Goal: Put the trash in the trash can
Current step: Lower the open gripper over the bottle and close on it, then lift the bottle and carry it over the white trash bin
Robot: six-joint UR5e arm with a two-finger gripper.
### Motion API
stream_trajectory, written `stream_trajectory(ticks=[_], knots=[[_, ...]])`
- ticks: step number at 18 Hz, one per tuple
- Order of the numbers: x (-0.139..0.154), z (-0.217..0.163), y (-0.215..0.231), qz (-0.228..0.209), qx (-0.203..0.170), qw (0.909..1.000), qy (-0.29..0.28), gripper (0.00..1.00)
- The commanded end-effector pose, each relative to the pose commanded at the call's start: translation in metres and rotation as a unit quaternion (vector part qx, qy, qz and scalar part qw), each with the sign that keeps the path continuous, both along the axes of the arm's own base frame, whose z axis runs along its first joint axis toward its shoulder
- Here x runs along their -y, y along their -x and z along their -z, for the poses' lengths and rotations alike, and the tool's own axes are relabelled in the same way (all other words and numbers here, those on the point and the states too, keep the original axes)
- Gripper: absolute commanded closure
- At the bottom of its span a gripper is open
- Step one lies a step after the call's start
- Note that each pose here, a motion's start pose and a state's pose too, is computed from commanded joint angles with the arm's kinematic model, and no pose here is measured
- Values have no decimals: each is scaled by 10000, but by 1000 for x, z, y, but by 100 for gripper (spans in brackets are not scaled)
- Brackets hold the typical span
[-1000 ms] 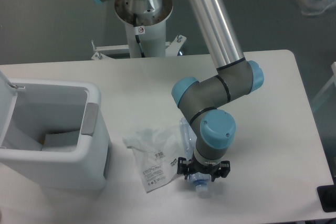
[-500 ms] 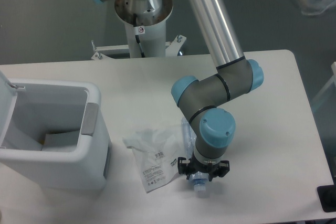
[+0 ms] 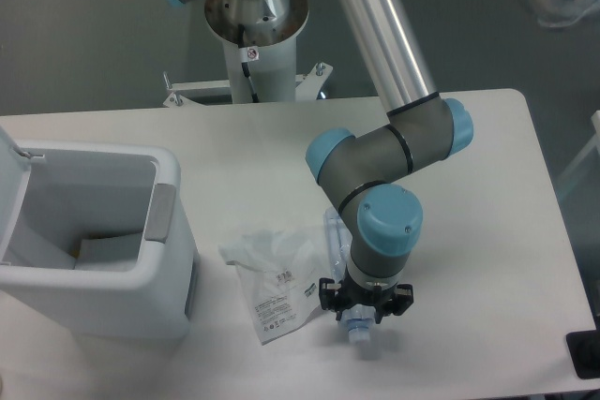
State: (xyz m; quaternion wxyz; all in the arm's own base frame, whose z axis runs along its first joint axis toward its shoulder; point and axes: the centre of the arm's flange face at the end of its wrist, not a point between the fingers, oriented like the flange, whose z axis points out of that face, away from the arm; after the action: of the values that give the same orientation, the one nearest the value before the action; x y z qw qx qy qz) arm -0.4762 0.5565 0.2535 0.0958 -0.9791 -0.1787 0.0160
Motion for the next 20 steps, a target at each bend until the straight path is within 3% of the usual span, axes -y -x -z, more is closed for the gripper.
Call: stream_trajectory(ticks=[6, 8, 11, 13, 20], knots=[[17, -151, 22, -211, -933, 9916, -874, 40], [17, -188, 21, -269, -1164, 9834, -1367, 40], [15, -239, 9, -639, -1202, 9681, -2104, 40], [16, -269, -5, -631, -1329, 9617, -2311, 40], [-10, -356, -114, 45, -1558, 9388, -3071, 40]])
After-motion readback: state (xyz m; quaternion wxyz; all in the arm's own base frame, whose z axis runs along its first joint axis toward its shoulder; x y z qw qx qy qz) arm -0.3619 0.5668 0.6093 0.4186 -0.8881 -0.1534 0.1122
